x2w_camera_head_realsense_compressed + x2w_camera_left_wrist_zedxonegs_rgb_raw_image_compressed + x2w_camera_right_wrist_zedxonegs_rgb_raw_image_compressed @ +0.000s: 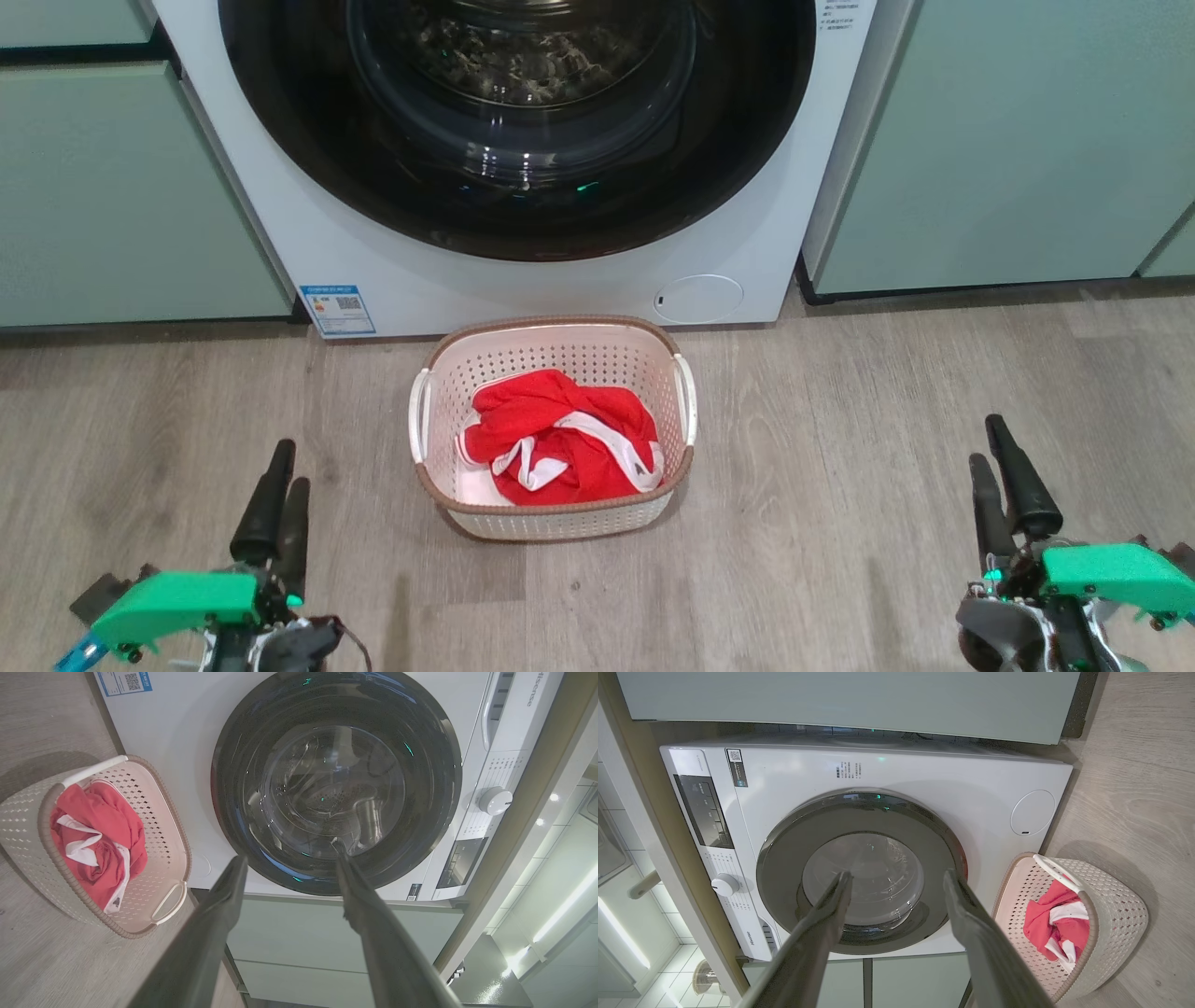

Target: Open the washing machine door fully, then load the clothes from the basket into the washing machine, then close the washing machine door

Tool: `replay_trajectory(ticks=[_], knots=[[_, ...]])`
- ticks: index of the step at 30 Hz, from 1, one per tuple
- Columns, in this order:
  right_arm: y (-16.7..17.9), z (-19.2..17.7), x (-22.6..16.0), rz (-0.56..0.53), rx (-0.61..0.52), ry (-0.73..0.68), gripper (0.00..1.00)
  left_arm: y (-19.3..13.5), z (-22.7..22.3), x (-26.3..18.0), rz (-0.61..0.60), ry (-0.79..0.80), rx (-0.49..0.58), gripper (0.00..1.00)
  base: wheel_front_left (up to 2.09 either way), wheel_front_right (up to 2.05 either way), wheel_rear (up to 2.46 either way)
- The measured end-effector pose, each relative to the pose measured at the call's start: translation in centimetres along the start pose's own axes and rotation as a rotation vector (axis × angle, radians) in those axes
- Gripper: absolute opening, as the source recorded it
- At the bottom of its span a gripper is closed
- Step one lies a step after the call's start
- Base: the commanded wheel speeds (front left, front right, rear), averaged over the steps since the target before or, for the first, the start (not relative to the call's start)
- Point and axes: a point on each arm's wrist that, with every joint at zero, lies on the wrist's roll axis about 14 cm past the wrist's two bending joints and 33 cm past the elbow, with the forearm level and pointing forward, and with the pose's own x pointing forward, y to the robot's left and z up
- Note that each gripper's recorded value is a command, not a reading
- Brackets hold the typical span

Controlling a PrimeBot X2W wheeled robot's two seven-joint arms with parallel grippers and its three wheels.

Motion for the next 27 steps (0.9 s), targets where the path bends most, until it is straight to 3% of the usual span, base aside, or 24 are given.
replay_trajectory(ticks=[7, 27], knots=[[0.6, 0.1, 0.2, 0.015, -0.074, -0.007, 1.0, -0.5, 0.0, 0.2, -0.012, -0.014, 0.058, 1.0, 0.0, 0.0, 0.0], [6.9, -0.3, 2.1, 0.192, -0.544, -0.02, 1.0, -6.4, 0.7, 1.7, -0.169, -0.066, 0.511, 1.0, 0.0, 0.0, 0.0]])
